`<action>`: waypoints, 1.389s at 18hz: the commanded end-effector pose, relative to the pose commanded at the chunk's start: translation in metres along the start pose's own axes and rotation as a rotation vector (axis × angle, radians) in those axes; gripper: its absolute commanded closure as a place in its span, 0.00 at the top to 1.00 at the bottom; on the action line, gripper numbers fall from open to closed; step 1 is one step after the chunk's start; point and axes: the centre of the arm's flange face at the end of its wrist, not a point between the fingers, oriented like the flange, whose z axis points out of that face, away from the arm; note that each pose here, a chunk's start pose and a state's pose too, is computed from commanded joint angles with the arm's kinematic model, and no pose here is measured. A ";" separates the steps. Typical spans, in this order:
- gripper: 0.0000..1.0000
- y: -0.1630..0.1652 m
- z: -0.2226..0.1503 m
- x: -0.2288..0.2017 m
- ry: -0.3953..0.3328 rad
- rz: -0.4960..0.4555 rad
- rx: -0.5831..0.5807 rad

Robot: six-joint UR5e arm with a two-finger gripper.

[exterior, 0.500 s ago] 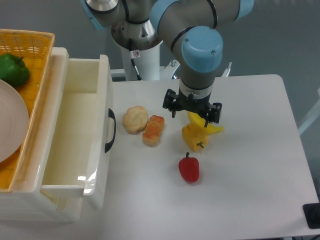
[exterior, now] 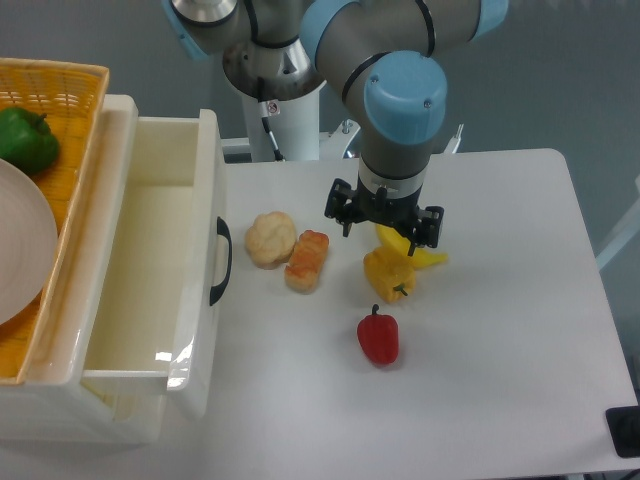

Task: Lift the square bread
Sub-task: 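Move the gripper over the small rectangular orange-brown bread and lower it, then close the gripper around the rectangular bread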

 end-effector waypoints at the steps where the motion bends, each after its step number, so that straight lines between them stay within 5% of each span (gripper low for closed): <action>1: 1.00 0.000 0.007 0.000 0.005 0.000 -0.004; 6: 1.00 0.011 0.059 0.021 0.021 0.019 -0.026; 25: 1.00 0.011 0.157 0.080 0.154 0.136 -0.196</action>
